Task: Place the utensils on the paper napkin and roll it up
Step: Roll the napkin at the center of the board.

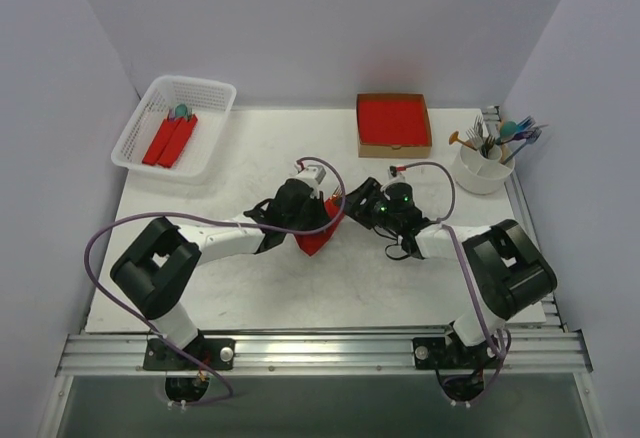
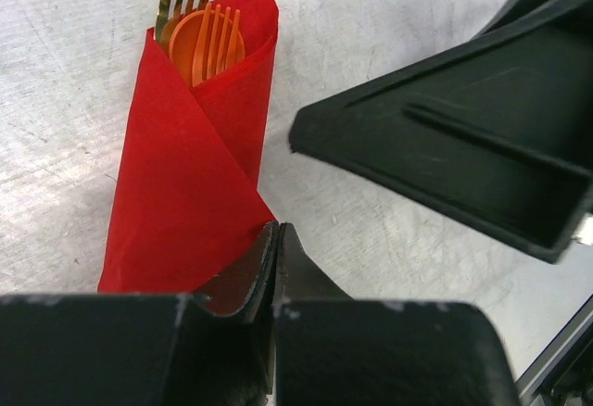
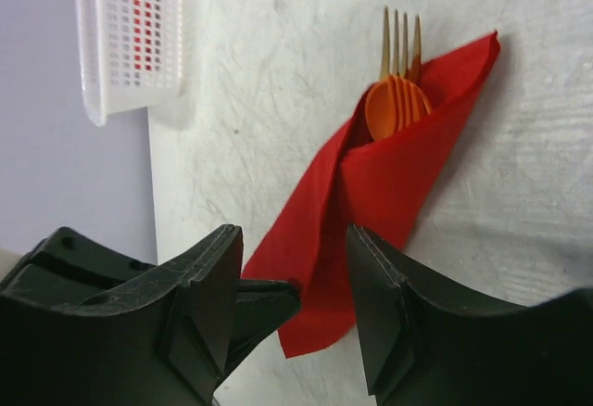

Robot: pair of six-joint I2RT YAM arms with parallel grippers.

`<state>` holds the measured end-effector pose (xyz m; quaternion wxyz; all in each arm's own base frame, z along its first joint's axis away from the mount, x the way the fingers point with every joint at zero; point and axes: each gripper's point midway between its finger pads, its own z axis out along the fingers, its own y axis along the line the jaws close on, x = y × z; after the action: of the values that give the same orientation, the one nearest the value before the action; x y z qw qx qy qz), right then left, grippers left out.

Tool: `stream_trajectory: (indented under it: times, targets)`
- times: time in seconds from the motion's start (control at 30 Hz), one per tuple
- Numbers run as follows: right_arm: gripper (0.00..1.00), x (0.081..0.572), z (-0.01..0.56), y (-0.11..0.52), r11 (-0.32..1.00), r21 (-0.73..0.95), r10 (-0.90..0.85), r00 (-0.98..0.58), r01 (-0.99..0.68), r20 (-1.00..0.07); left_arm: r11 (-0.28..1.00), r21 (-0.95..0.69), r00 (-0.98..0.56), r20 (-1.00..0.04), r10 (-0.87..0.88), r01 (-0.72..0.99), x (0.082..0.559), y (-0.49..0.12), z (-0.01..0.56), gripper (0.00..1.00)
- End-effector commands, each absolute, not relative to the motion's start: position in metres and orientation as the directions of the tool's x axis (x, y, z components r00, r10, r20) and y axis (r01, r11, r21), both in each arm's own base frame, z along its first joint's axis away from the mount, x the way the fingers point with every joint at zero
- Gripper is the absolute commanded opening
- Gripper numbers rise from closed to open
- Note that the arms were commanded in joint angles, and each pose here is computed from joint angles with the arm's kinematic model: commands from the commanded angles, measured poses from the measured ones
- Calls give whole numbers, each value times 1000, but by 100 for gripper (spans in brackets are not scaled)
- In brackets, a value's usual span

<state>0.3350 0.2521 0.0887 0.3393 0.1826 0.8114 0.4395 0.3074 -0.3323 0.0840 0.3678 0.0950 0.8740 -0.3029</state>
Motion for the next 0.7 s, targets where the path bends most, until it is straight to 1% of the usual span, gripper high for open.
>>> stream_trajectory:
  times: [0.0, 0.53, 0.67]
  targets:
    - [48, 332, 85, 262, 530, 847, 568, -760, 42, -317, 766, -455, -647, -760, -68, 454, 312, -343, 109, 2]
    - [47, 333, 70, 276, 509, 857, 544, -800, 77, -251, 763, -421, -620, -784, -34, 491, 309, -347, 111, 2]
    - [45, 336, 71, 284, 472, 879, 539, -811, 66, -229, 763, -410, -610, -792, -26, 500, 309, -345, 113, 3]
